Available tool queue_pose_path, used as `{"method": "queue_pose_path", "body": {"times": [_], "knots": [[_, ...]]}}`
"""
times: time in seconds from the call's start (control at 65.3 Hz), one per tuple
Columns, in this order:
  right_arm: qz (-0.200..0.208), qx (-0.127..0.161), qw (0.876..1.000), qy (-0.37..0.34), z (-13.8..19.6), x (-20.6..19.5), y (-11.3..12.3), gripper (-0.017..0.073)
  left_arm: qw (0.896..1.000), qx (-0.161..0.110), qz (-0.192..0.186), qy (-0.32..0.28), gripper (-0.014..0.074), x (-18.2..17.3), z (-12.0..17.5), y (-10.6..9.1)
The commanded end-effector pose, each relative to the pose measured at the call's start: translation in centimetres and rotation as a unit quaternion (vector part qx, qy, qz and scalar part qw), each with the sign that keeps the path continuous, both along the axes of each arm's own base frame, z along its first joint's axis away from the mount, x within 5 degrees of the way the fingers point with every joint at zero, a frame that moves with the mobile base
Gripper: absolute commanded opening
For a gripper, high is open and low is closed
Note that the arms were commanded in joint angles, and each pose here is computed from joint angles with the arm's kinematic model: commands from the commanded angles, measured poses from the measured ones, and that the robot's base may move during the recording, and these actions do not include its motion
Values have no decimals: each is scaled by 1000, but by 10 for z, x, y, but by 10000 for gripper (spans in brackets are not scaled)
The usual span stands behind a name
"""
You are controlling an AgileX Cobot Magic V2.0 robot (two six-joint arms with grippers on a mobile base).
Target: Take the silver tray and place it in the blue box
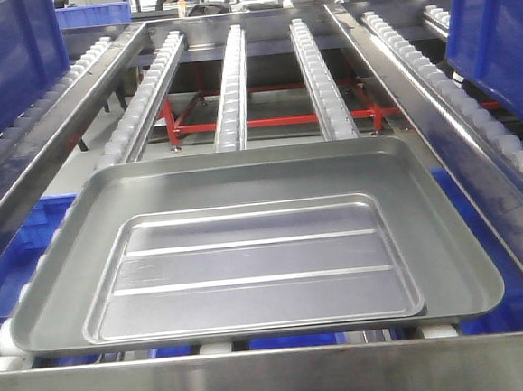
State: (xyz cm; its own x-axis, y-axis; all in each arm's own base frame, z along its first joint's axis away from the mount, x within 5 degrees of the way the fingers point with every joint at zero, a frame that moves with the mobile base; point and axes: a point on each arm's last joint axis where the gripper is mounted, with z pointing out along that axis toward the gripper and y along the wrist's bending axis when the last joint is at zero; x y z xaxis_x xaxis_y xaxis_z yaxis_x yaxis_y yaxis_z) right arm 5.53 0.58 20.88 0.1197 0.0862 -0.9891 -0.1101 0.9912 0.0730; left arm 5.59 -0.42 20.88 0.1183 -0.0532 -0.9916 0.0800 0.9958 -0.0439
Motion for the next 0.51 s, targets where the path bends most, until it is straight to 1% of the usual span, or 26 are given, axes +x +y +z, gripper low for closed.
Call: {"method": "queue_pose_path", "body": {"times": [0.0,0.49], "knots": [[1,-3,999,-48,7,-2,0,53,999,-2,-1,-50,-104,-3,9,0],[1,-3,999,-48,7,-2,0,53,999,-2,-1,-50,-104,-3,9,0]]}}
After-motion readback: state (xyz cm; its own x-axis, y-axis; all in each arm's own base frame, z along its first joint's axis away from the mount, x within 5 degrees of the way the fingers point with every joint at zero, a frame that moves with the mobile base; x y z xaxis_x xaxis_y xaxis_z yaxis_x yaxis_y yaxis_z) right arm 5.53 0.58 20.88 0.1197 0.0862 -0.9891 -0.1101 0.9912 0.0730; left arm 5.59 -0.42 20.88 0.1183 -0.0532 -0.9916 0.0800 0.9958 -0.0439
